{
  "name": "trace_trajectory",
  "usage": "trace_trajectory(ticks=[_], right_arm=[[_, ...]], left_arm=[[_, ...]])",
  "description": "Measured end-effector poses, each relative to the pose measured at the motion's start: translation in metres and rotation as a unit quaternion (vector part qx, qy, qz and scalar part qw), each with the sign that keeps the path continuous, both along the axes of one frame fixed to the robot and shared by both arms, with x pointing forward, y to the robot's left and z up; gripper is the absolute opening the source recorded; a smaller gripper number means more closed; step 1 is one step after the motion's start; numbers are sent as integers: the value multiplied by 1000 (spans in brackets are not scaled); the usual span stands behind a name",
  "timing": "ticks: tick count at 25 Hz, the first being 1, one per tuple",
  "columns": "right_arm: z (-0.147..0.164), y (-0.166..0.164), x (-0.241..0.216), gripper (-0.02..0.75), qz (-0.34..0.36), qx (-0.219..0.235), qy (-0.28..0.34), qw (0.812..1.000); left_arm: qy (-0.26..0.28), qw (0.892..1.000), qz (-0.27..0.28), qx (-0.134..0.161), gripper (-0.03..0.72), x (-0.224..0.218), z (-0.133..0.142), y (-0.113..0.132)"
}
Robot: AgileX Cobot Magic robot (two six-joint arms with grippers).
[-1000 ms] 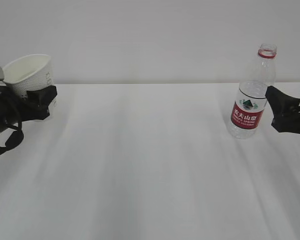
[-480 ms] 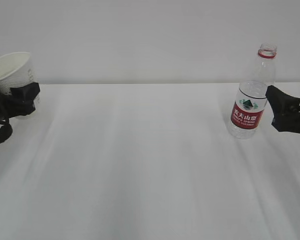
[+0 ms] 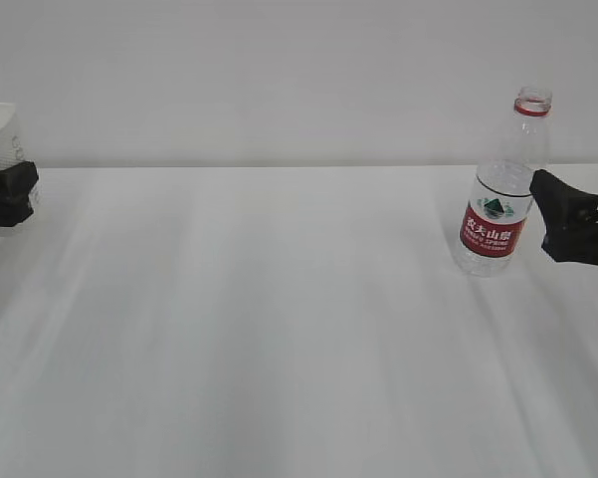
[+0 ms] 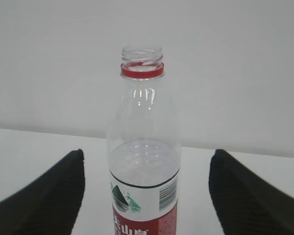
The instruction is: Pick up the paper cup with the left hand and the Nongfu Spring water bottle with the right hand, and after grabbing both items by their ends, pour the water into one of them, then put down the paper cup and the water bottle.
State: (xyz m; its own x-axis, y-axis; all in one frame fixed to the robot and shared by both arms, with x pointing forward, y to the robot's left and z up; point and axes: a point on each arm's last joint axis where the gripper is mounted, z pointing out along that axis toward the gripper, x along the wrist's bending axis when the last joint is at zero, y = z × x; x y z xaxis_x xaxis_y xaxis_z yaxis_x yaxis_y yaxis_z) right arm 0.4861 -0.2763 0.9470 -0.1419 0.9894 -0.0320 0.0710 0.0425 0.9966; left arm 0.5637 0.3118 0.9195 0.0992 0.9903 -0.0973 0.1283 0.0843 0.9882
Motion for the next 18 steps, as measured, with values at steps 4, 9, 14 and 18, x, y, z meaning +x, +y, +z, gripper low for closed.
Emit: trace_trajectory(ticks=[4, 9, 14, 18], right_arm=[[0, 0, 0, 594, 0, 0, 0, 1000], [0, 0, 0, 594, 0, 0, 0, 1000], [-1, 0, 0, 594, 0, -1, 4, 1000], [-2, 0, 0, 594, 0, -1, 9, 1000]], left_arm=[[1, 1000, 0, -1, 454, 0, -2, 0], [21, 1000, 0, -5, 454, 1, -19, 0], [46, 999, -1, 9, 454, 1, -37, 0], [57, 998, -2, 16, 454, 3, -47, 1]])
